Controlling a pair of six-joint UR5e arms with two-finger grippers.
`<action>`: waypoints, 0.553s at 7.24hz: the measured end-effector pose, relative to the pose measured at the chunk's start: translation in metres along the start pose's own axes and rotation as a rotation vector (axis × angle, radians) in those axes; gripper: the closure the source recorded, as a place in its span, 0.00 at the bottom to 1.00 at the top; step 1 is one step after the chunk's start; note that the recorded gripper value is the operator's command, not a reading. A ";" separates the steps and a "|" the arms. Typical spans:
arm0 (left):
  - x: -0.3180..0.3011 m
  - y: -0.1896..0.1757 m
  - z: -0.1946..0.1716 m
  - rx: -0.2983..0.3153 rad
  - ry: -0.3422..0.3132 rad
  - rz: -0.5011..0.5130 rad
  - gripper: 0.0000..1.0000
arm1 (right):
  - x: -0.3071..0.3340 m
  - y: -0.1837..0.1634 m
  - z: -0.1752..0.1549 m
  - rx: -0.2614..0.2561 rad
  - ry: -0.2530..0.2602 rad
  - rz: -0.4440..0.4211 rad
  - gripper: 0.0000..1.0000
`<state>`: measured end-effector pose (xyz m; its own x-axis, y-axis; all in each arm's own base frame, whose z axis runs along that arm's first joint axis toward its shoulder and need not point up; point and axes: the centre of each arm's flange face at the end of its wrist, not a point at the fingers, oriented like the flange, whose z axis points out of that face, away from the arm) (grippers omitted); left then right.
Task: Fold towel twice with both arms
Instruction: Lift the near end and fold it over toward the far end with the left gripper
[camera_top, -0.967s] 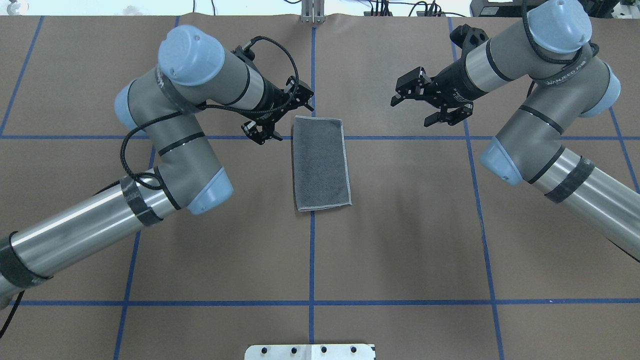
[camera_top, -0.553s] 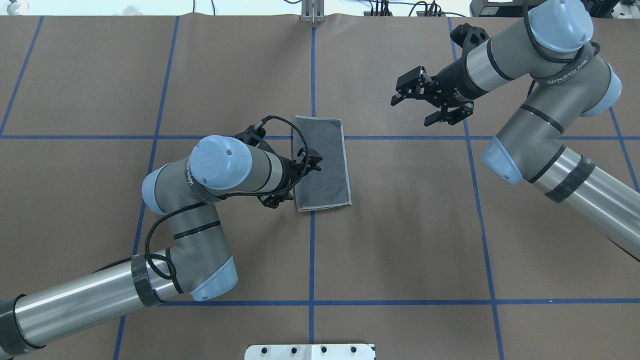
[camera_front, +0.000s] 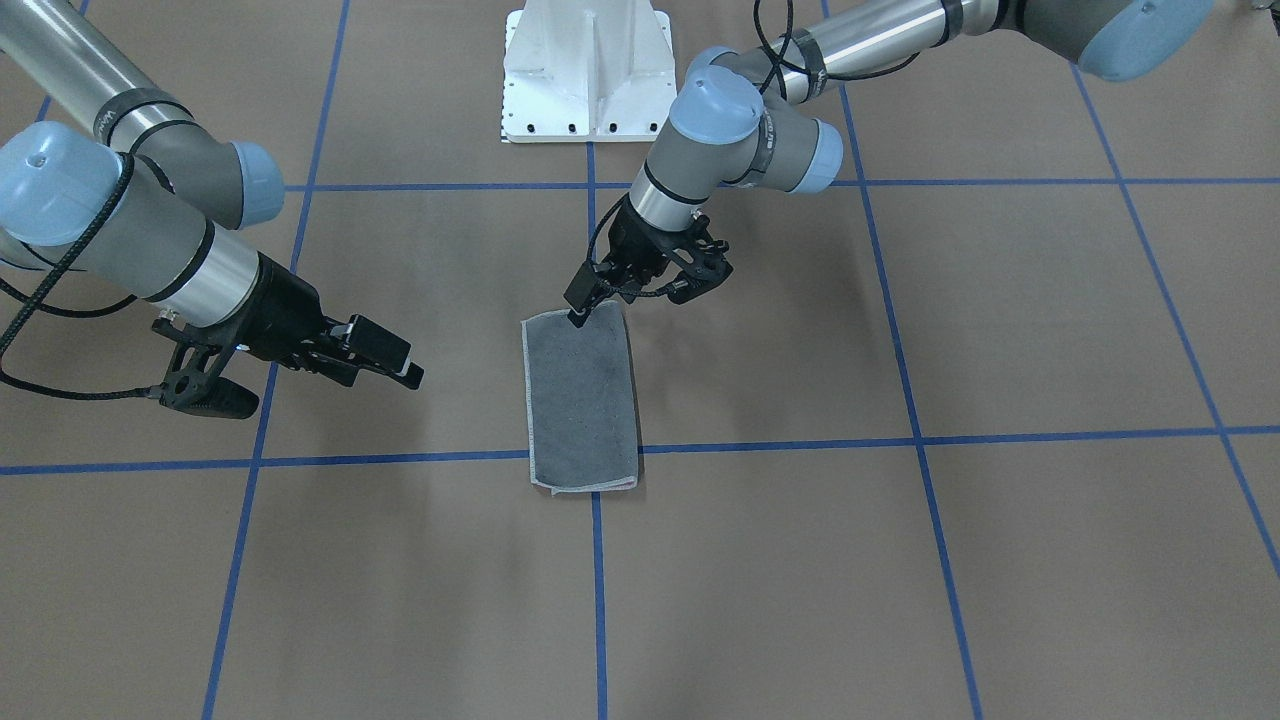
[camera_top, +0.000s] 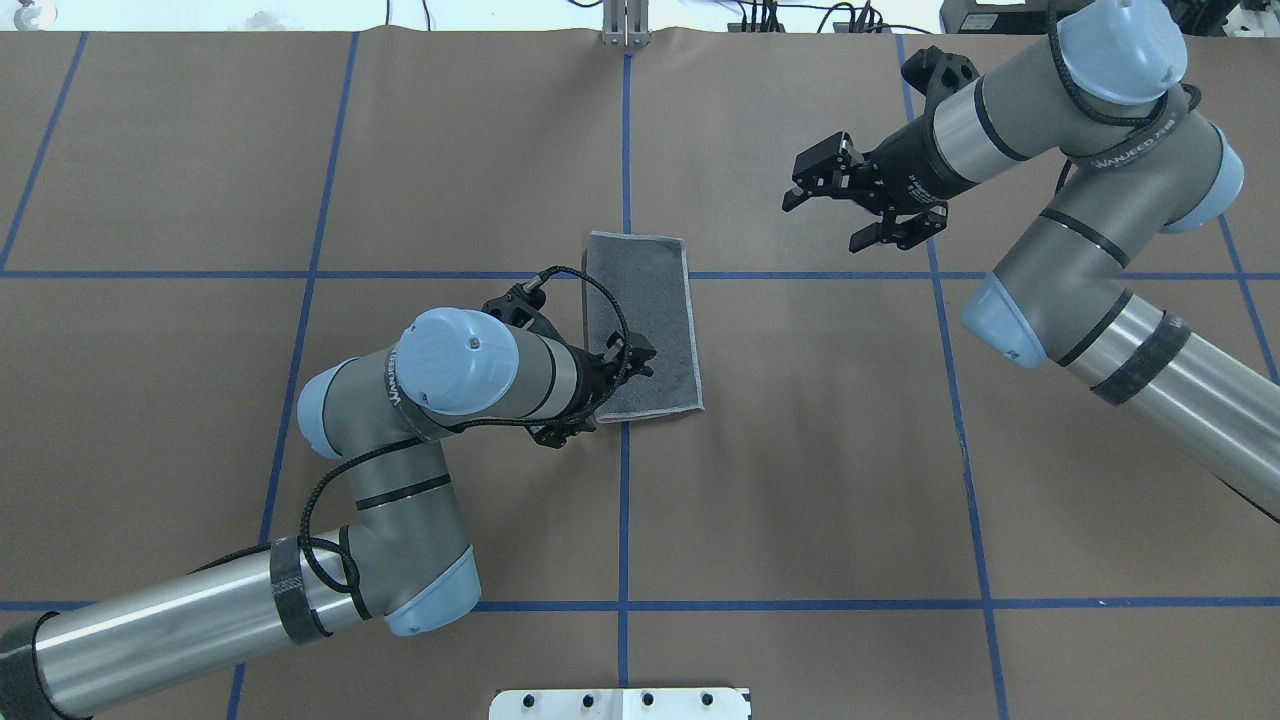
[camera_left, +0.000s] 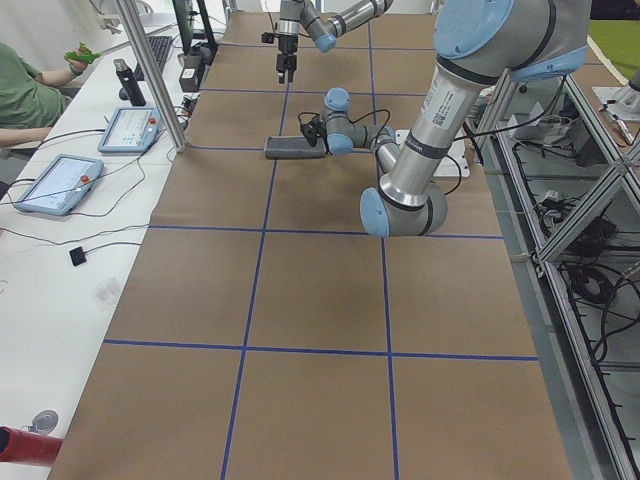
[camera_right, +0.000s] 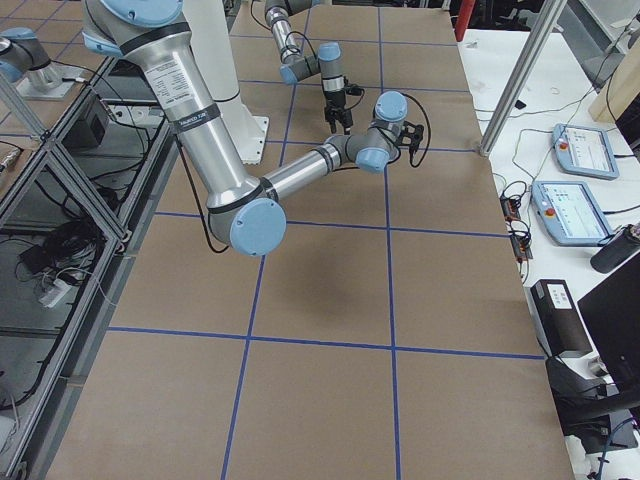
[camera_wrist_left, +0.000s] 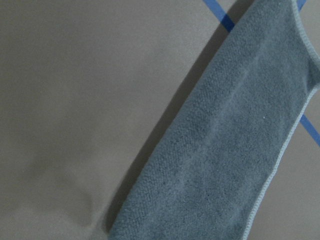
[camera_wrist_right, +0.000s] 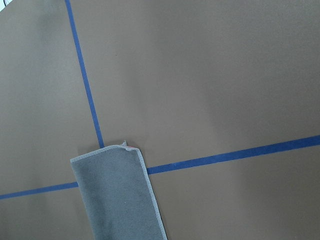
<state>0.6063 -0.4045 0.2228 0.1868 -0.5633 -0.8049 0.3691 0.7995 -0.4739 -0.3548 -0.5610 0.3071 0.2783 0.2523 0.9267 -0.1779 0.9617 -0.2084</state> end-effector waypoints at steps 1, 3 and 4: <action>-0.002 0.001 0.003 0.000 -0.007 0.002 0.02 | 0.000 0.000 0.000 0.000 0.000 -0.001 0.00; -0.005 -0.001 0.009 0.005 -0.019 0.002 0.07 | 0.000 0.000 -0.001 0.001 -0.001 -0.002 0.00; -0.007 -0.002 0.012 0.007 -0.024 0.005 0.22 | 0.000 0.000 -0.001 0.001 -0.001 -0.002 0.00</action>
<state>0.6151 -0.4049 0.2333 0.2105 -0.5643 -0.7983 0.3747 0.8008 -0.4673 -0.3539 -0.5614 0.3064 0.2775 0.2504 0.9275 -0.1786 0.9621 -0.2063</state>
